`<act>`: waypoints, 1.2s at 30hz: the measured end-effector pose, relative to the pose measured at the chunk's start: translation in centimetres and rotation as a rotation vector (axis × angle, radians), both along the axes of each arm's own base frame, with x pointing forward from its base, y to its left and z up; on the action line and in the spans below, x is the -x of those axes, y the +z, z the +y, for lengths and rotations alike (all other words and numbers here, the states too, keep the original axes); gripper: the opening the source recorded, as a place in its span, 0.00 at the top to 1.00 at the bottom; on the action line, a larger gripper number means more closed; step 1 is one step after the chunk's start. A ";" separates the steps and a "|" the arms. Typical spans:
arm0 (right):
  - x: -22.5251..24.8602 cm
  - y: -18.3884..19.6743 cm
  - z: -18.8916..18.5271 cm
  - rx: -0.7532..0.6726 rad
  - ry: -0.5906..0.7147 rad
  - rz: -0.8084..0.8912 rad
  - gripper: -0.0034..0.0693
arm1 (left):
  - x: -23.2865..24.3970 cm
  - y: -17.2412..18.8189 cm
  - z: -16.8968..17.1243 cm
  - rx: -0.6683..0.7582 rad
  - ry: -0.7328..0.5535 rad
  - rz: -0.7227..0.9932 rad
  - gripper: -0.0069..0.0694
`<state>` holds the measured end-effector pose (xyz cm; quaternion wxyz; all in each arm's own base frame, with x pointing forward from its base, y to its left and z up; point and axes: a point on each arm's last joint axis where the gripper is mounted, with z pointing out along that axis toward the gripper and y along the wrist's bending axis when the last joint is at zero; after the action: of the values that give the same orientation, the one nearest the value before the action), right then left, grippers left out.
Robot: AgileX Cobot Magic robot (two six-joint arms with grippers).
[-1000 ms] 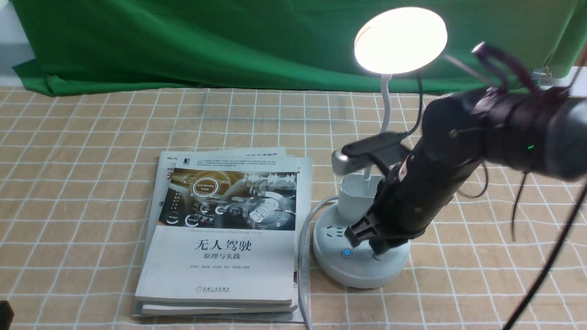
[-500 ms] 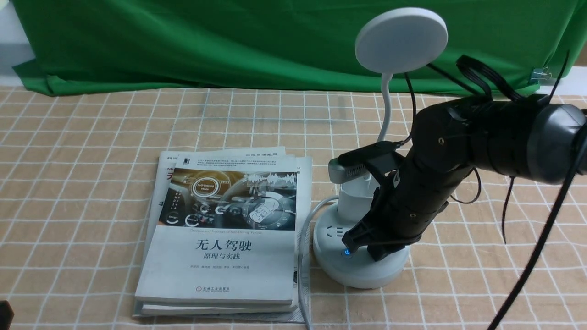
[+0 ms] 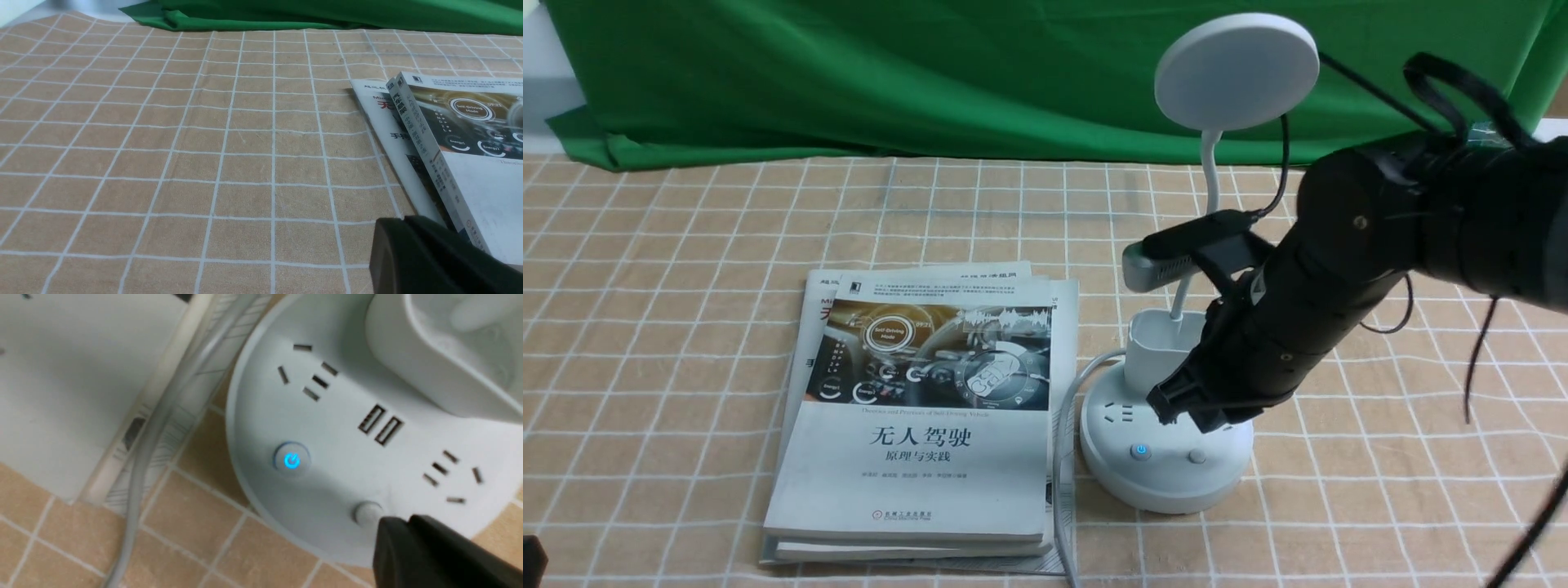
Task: Turn off the desk lamp on the light coffee tablecloth by hand.
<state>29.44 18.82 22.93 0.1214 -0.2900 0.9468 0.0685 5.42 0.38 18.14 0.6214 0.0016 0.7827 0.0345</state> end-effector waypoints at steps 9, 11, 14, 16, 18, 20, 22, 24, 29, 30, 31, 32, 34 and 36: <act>7.2 3.1 -4.5 -0.070 -0.037 -0.097 0.90 | 0.0 0.0 0.0 0.000 0.000 0.000 0.90; 9.4 3.1 -5.8 -0.088 -0.045 -0.125 0.90 | 0.0 0.0 0.0 0.000 0.000 0.000 0.90; 11.3 2.9 -7.0 -0.110 -0.050 -0.159 0.89 | 0.0 0.0 0.0 0.000 0.000 0.000 0.90; 12.8 2.9 -7.9 -0.120 -0.054 -0.172 0.88 | 0.0 0.0 0.0 0.000 0.000 0.000 0.90; 13.7 3.2 -8.5 -0.137 -0.053 -0.197 0.88 | 0.0 0.0 0.0 0.000 0.000 0.000 0.90; 14.5 4.0 -9.0 -0.165 -0.054 -0.240 0.87 | 0.0 0.0 0.0 0.000 0.000 0.000 0.90; 14.9 4.5 -9.2 -0.183 -0.054 -0.269 0.86 | 0.0 0.0 0.0 0.000 0.000 0.000 0.90; 15.3 5.4 -9.5 -0.221 -0.055 -0.331 0.85 | 0.0 0.0 0.0 0.000 0.000 0.000 0.90; 15.9 6.4 -10.0 -0.260 -0.054 -0.410 0.87 | 0.0 0.0 0.0 0.000 0.000 0.000 0.90; 15.9 6.5 -10.1 -0.267 -0.053 -0.438 0.89 | 0.0 0.0 0.0 0.000 0.000 0.000 0.90; 15.9 6.5 -10.3 -0.272 -0.056 -0.469 0.91 | 0.0 0.0 0.0 0.000 0.000 0.000 0.90; 16.0 6.4 -10.6 -0.281 -0.069 -0.504 0.92 | 0.0 0.0 0.0 0.000 0.000 0.000 0.90; 16.5 5.8 -11.9 -0.311 -0.127 -0.594 0.92 | 0.0 0.0 0.0 0.000 0.000 0.000 0.90; 17.3 4.7 -13.6 -0.323 -0.205 -0.687 0.92 | 0.0 0.0 0.0 0.000 0.000 0.000 0.90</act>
<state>12.15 5.24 27.59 0.4816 -0.1772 0.8521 0.1030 5.42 0.38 18.14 0.6214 0.0016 0.7827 0.0345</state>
